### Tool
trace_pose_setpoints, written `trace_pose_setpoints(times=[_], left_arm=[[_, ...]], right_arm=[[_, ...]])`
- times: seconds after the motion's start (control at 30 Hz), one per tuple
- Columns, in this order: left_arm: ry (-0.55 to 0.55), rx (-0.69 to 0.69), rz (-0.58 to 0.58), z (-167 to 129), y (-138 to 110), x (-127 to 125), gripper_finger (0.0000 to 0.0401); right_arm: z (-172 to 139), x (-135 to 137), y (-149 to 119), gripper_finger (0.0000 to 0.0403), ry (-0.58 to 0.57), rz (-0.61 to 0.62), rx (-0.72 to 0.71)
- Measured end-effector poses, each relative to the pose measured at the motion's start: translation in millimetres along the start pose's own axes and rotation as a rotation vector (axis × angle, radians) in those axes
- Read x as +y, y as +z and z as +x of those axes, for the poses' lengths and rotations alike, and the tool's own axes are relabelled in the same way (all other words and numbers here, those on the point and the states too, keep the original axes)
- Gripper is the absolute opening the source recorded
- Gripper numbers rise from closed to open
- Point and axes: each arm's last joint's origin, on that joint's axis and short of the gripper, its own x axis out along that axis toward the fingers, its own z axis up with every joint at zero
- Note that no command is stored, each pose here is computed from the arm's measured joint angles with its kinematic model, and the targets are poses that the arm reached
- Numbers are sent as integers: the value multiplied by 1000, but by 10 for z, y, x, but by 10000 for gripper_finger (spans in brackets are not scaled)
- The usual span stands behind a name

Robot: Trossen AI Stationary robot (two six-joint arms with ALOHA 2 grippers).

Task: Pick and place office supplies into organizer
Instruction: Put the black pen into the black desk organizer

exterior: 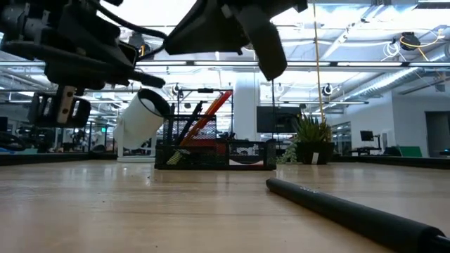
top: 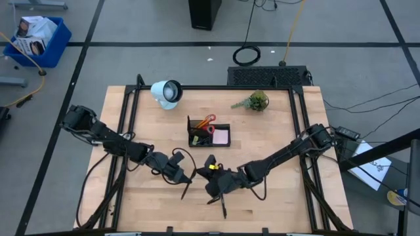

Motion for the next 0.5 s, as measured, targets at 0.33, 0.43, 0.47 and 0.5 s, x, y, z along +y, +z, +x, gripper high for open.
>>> trace_pose_setpoints(times=[0.33,0.43,0.47,0.5], left_arm=[[14,-55,310,0,4,-1,37],[28,-88,384,2,-20,-4,35],[34,-103,424,2,-24,-6,29],[41,-118,463,2,-30,-7,22]], right_arm=[[-371,5,288,29,-21,310,-94],[-529,-72,366,22,36,490,-158],[-584,-96,391,20,58,555,-178],[-627,-123,414,18,86,620,-203]])
